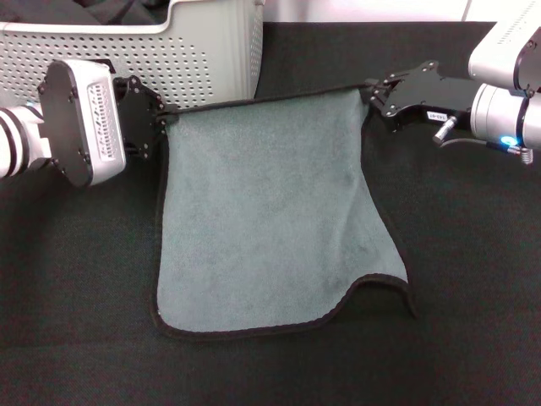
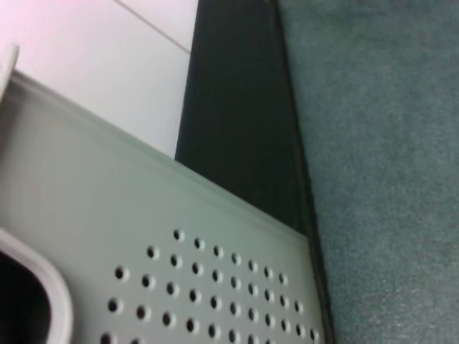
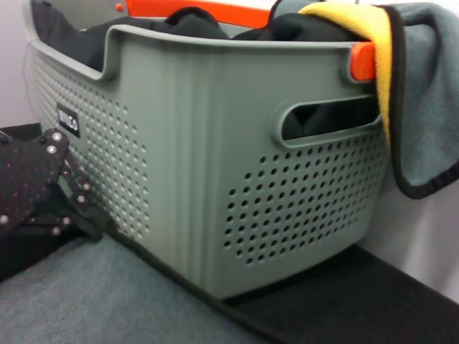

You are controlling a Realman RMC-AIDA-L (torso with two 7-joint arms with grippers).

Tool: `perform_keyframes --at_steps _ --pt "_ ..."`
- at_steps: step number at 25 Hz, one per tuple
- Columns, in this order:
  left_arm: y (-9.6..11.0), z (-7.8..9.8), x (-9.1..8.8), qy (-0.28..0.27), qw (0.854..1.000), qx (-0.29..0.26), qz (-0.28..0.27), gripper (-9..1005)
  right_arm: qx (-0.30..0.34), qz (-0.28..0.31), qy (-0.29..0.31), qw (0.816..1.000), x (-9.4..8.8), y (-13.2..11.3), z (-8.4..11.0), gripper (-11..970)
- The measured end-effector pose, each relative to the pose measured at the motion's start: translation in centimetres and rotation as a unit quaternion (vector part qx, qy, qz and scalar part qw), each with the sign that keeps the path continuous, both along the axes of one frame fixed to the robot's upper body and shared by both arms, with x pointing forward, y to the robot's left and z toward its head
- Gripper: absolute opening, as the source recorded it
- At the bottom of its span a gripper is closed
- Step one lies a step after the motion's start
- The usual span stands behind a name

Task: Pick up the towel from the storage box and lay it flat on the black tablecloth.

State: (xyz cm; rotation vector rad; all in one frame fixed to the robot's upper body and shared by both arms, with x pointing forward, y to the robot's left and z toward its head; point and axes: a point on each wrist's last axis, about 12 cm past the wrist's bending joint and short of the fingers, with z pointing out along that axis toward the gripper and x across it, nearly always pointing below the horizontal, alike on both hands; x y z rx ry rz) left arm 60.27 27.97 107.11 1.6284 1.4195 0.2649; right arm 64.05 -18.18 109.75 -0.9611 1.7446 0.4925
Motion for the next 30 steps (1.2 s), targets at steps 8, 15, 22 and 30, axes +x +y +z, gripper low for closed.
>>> perform_keyframes --at_steps 8,15,22,30 --pt "0.4 -1.1 -0.7 -0.001 1.000 0.008 0.025 68 0.005 -0.001 0.013 1.000 -0.2 0.0 -0.2 122" --pt "0.6 -1.5 -1.1 0.004 0.999 0.005 0.034 201 0.002 -0.002 0.021 1.000 -0.3 -0.2 -0.4 395" --pt "1.8 -1.5 -1.9 -0.004 0.998 -0.018 0.067 435 0.011 0.002 0.033 0.999 -0.8 -0.9 -0.4 600" --pt "2.9 -2.0 -4.5 -0.008 0.996 -0.032 0.082 718 0.026 0.010 0.003 1.000 -2.6 -3.4 0.9 815"
